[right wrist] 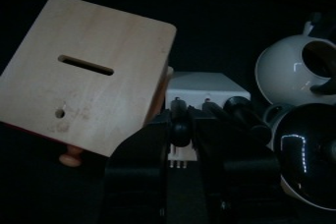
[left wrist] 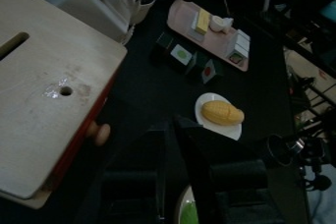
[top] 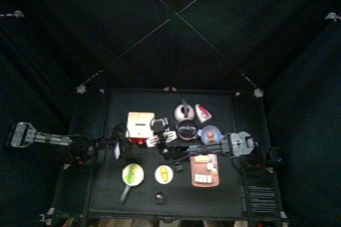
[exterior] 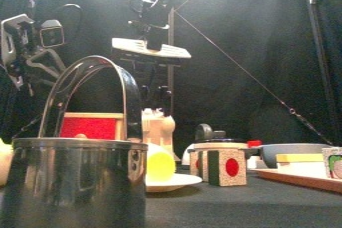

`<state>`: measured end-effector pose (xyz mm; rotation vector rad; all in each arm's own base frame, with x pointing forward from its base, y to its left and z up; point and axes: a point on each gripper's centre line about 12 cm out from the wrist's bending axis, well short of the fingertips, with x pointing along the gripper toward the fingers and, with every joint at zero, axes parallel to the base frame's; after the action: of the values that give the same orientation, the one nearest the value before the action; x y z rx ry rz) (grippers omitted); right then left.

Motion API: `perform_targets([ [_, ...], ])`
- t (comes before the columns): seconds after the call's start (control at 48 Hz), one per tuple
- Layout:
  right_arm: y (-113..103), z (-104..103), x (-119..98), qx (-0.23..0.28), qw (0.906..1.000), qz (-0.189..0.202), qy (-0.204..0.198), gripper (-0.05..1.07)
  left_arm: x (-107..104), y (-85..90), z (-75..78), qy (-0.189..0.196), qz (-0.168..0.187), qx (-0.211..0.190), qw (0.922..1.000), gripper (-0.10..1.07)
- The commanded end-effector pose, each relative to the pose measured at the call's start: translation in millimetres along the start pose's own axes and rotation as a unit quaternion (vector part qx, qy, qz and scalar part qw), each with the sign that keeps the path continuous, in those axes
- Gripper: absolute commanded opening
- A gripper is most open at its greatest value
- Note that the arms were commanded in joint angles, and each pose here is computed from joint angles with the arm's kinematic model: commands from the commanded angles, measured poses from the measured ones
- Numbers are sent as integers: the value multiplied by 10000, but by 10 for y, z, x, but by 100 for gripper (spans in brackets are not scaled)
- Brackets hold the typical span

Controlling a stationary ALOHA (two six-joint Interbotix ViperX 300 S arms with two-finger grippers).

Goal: Pull out cleaver

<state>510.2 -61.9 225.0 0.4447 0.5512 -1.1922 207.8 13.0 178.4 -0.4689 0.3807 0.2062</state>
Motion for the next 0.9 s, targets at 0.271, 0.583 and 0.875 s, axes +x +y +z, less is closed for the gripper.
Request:
perform_targets([
  [0.271,6,229,-236,174,9994,161,-241,54,8,-18,49,-89,-17,7,10000,58],
  [0.583,45,255,-483,106,9983,205,-542,54,5,-16,46,-89,-17,7,10000,58],
  [0.875,45,233,-789,26,9969,233,-748,54,7,-15,43,-83,-13,8,10000,58],
])
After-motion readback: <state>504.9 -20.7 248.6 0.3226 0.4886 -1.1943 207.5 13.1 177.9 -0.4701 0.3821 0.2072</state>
